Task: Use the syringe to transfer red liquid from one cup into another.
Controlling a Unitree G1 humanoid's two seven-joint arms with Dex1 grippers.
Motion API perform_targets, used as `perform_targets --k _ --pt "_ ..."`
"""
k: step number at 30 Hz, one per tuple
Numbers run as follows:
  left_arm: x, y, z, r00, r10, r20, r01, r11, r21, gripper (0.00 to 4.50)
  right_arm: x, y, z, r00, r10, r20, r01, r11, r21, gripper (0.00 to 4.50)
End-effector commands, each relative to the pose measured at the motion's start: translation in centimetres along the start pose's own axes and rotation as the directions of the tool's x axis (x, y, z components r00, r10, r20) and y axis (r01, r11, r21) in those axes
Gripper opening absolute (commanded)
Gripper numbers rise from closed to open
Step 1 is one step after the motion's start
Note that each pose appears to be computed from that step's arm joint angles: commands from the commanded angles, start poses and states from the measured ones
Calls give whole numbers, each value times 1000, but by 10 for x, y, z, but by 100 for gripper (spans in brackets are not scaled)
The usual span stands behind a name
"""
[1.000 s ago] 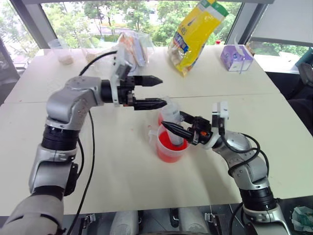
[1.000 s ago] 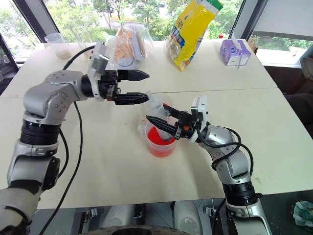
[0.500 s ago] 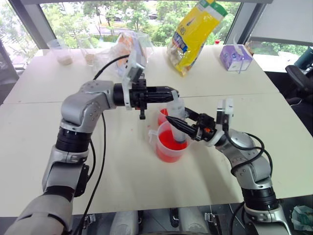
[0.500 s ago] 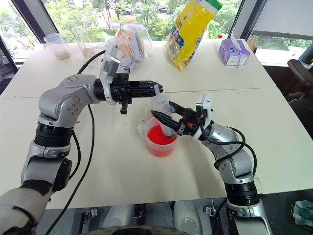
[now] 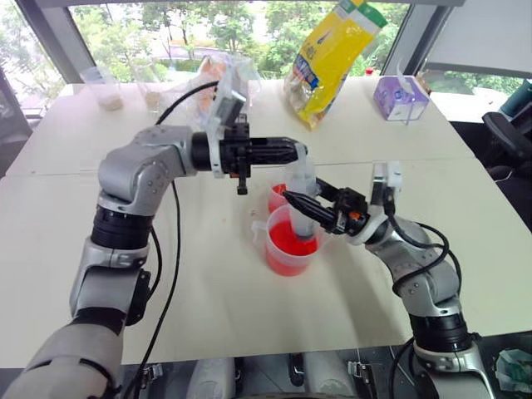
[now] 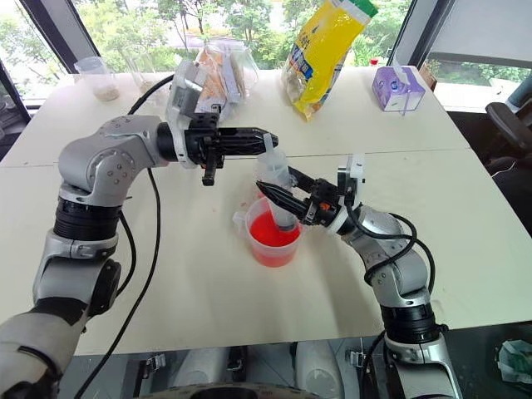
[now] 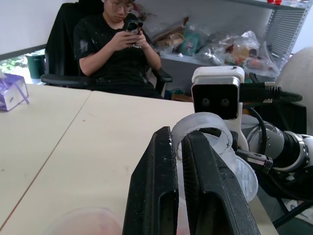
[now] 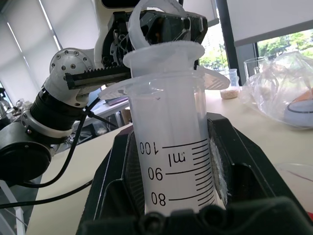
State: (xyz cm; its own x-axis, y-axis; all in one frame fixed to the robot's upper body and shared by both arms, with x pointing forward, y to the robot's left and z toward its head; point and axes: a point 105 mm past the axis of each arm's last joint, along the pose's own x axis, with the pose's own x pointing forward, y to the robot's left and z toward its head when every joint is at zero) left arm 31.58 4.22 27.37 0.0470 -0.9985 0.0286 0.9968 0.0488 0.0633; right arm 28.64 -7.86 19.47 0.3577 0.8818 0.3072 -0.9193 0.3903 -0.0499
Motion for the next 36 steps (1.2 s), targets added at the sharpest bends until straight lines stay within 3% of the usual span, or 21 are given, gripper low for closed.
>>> perform_targets --k 1,7,17,22,26,29,32,36 --pt "-16 7 43 991 72 109 -85 989 121 14 2 11 -18 997 72 -42 -70 997 45 139" --pt "-21 9 51 989 92 119 -109 983 145 14 1 11 -29 995 83 -58 -79 995 67 139" --pt "-26 9 55 986 108 126 -127 980 153 14 2 12 -24 994 96 -50 -92 994 64 139" --pt "-25 7 47 990 98 103 -112 984 138 14 4 14 -14 994 104 -34 -102 994 39 139" --pt "-24 1 25 997 66 31 -69 994 80 14 9 18 11 993 118 12 -118 993 10 139" --pt "-26 -1 14 998 63 6 -64 997 44 101 12 19 26 991 126 35 -126 992 8 139" --pt "-35 1 3 995 98 -24 -97 995 39 255 15 21 41 990 128 64 -129 991 17 139" --pt "-50 2 -5 988 144 -58 -140 988 57 429 16 20 53 989 121 87 -123 992 17 139"
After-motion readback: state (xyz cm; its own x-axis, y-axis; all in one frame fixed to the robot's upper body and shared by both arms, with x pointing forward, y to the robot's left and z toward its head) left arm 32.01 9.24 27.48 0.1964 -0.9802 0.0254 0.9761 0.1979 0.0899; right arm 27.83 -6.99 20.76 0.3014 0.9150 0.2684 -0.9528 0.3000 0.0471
